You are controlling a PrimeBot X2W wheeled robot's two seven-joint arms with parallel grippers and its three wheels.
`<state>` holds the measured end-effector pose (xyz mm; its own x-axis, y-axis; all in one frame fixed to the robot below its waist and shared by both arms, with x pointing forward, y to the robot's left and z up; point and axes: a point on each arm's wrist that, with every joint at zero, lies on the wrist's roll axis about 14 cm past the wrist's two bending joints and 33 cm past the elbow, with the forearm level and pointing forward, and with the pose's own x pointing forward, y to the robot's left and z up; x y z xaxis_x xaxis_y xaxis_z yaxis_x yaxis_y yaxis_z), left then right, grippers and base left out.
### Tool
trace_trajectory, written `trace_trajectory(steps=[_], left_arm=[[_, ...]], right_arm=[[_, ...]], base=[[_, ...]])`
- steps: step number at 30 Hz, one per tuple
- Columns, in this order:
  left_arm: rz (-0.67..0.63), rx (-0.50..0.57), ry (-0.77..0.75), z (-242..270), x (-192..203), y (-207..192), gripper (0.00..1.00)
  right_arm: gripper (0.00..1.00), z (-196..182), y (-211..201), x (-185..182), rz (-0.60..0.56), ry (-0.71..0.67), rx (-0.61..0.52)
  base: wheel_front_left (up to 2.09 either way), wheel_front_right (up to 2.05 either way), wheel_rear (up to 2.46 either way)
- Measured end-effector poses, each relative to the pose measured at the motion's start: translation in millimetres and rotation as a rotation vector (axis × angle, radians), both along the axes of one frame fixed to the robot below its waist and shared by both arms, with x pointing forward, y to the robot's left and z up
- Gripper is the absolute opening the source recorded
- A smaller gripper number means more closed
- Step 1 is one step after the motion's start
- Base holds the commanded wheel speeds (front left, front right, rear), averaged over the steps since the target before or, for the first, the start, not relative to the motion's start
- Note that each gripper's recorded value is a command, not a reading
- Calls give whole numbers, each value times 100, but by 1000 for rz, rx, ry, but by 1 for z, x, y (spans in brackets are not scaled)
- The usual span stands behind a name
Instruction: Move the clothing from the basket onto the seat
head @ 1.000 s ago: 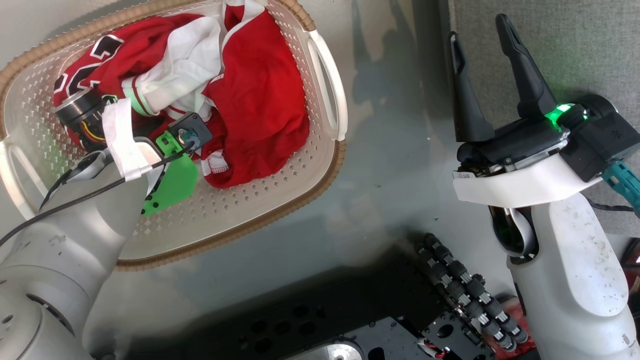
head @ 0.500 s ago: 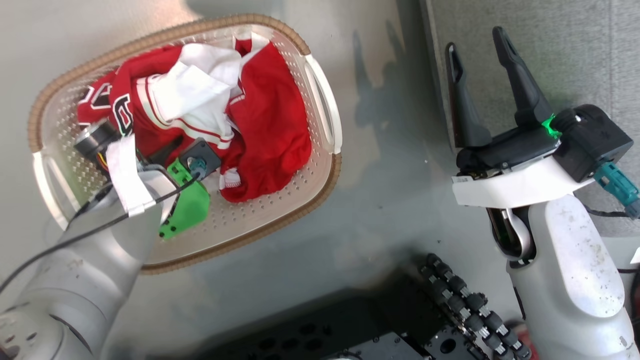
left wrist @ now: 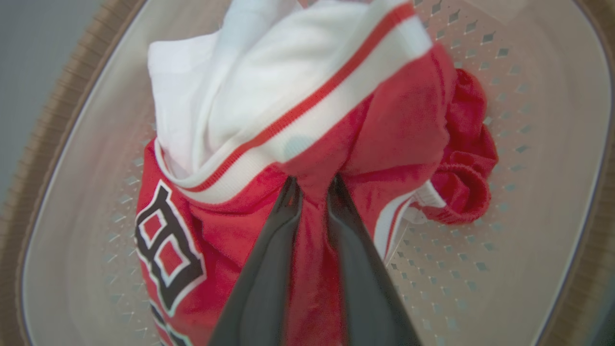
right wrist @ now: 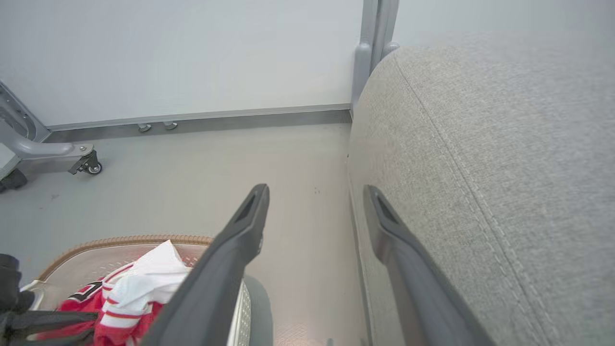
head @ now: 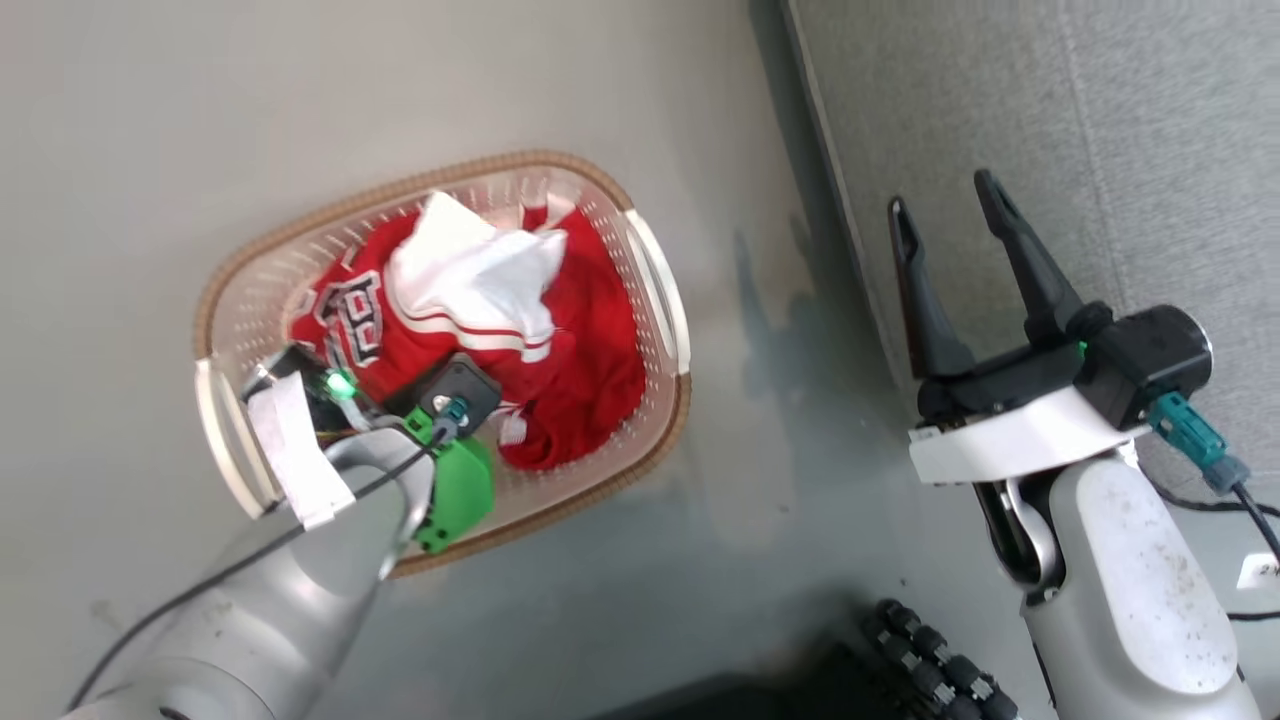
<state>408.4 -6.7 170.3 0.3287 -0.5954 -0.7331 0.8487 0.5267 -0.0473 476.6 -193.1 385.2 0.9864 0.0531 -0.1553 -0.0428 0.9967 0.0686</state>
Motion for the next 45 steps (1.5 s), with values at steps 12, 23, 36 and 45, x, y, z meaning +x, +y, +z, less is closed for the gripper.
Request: trace_trajectory(steps=[12,23,36,45], left_arm=[[217,-235,-90,107,-4,-17,0],[355,-476,-248,215,-17,-19,0],[438,-817,-535,362,-40,-11,0],[409,-952,-642,419,-56,-11,0]], right_arm=[[100,51,3,-42,-11,-69,4],[100,93,31,-81,57,-151,31],[100,129,59,-128,142,-247,52],[100,146,69,-139,172,-303,61]], base=[[0,0,0],[0,0,0],[0,0,0],[0,0,0]])
